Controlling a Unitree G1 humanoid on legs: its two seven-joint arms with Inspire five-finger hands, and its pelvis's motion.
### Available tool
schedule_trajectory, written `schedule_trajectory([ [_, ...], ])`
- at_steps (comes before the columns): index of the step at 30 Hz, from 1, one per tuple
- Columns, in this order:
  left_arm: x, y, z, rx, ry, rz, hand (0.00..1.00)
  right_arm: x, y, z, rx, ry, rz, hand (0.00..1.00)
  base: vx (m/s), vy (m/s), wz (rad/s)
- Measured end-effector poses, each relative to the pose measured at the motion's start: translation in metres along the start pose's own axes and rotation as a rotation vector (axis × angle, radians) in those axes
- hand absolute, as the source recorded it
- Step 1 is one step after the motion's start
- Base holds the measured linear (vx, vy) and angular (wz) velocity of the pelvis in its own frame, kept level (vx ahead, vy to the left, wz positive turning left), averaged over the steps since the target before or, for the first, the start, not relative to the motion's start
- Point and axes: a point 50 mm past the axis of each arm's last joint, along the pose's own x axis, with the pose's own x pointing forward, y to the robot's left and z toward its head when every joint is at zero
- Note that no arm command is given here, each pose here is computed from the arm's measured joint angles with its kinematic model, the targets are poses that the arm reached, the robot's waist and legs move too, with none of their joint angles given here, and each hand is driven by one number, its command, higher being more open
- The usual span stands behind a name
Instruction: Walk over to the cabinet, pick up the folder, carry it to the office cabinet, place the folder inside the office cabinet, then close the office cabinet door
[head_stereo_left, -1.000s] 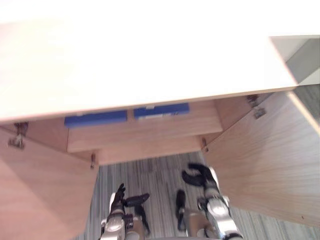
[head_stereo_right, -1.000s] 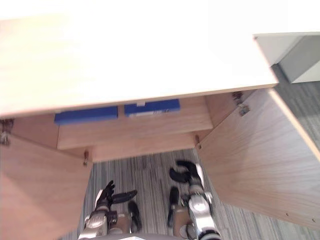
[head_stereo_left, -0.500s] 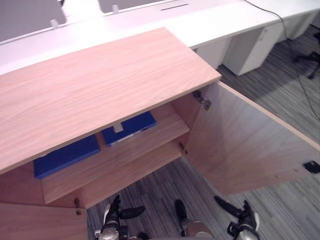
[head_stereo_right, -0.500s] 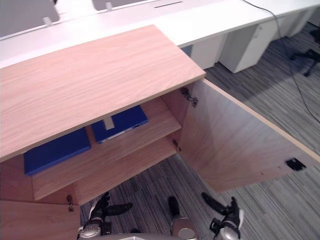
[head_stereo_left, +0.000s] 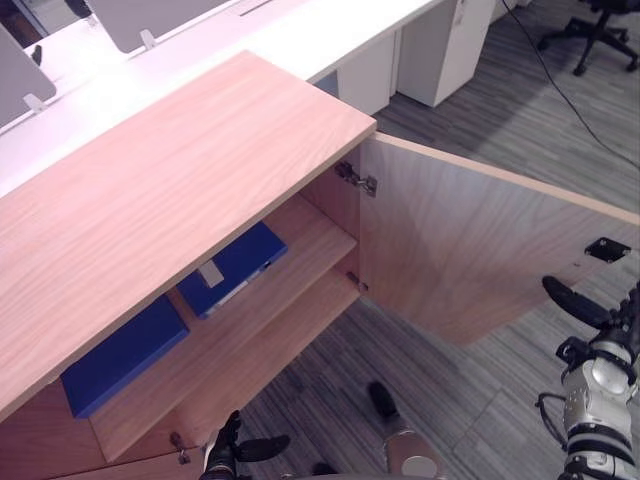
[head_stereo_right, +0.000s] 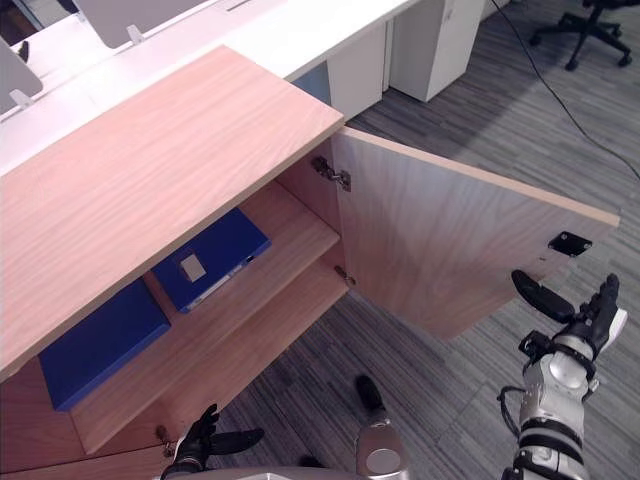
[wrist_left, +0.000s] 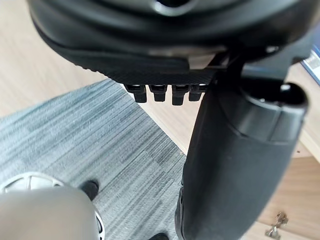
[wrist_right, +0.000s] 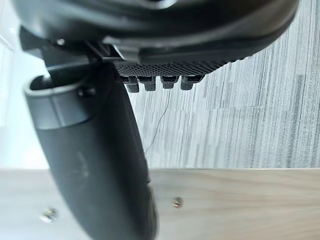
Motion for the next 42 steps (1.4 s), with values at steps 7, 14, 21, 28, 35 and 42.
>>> schedule_trajectory([
  [7, 0.001, -0.012, 0.007, 0.031, -0.037, -0.065, 1.00, 0.002, 0.024, 0.008, -0.074, -0.021, 0.163, 1.00, 0.02, -0.047, 0.08],
  [14, 0.001, -0.016, 0.008, 0.088, -0.045, -0.079, 1.00, -0.029, 0.031, -0.004, -0.107, -0.047, 0.252, 1.00, 0.00, -0.064, -0.02],
  [21, 0.005, -0.020, 0.020, 0.091, -0.074, -0.074, 1.00, -0.133, 0.051, -0.032, -0.007, -0.003, 0.390, 1.00, -0.02, -0.086, -0.13],
  [28, 0.015, -0.025, 0.035, 0.175, -0.072, -0.096, 1.00, -0.252, 0.090, -0.055, 0.047, 0.223, 0.886, 1.00, -0.10, -0.106, 0.02],
  [35, 0.026, -0.019, 0.063, 0.298, -0.114, -0.107, 1.00, -0.276, 0.163, -0.026, 0.046, 0.057, 1.388, 1.00, -0.04, -0.036, 0.55],
  [42, 0.024, -0.009, 0.059, 0.271, -0.110, -0.064, 1.00, -0.217, 0.236, 0.021, -0.010, -0.234, 1.322, 1.00, -0.03, 0.035, 0.81],
])
